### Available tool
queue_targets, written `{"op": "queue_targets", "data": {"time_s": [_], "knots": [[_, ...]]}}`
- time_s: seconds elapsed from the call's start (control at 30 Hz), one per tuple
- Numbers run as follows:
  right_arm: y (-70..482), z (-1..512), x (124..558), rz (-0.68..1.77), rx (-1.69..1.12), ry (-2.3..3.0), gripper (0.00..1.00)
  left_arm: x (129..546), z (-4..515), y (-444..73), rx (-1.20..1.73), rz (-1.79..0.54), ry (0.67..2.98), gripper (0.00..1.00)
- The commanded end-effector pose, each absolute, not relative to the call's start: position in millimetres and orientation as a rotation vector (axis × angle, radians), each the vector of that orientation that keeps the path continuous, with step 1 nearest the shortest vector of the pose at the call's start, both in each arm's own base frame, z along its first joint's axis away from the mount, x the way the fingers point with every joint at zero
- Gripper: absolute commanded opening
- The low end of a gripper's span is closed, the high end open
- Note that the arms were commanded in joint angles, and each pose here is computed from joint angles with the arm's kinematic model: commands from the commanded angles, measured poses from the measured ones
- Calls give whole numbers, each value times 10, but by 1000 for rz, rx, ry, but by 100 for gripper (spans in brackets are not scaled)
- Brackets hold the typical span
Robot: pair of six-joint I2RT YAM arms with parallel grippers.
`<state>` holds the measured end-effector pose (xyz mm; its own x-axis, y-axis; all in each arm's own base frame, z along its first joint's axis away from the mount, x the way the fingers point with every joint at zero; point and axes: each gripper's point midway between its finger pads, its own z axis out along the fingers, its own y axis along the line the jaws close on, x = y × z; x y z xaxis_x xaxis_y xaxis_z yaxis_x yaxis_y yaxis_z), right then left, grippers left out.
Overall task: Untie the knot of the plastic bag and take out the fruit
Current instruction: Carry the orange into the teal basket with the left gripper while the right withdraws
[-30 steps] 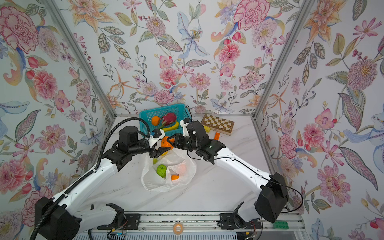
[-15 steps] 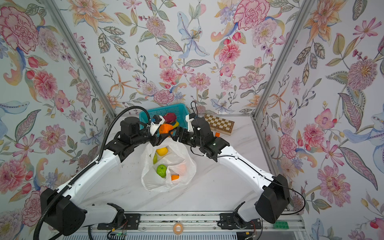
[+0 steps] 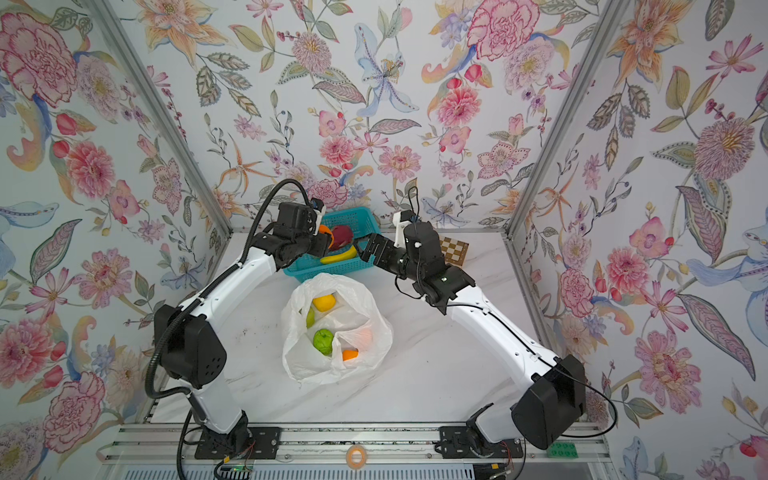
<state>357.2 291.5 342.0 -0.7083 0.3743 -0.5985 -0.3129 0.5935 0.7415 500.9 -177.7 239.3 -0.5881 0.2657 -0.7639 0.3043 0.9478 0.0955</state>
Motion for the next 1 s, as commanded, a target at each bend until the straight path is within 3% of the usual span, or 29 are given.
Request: {"op": "queue_targets", "data": {"time_s": [0.0, 0.43, 0.97], "knots": [[2917, 3440, 3598, 1115, -24, 2080, 99, 5104, 2237, -1474, 267, 87, 2335, 55], [2760, 3256, 3753, 1114, 17, 2196, 99, 5663, 1500, -1202, 107, 204, 2507, 55], [2503, 3202, 3774, 1079, 90, 2209, 99, 5789, 610, -994, 34, 241, 2644, 56]]}}
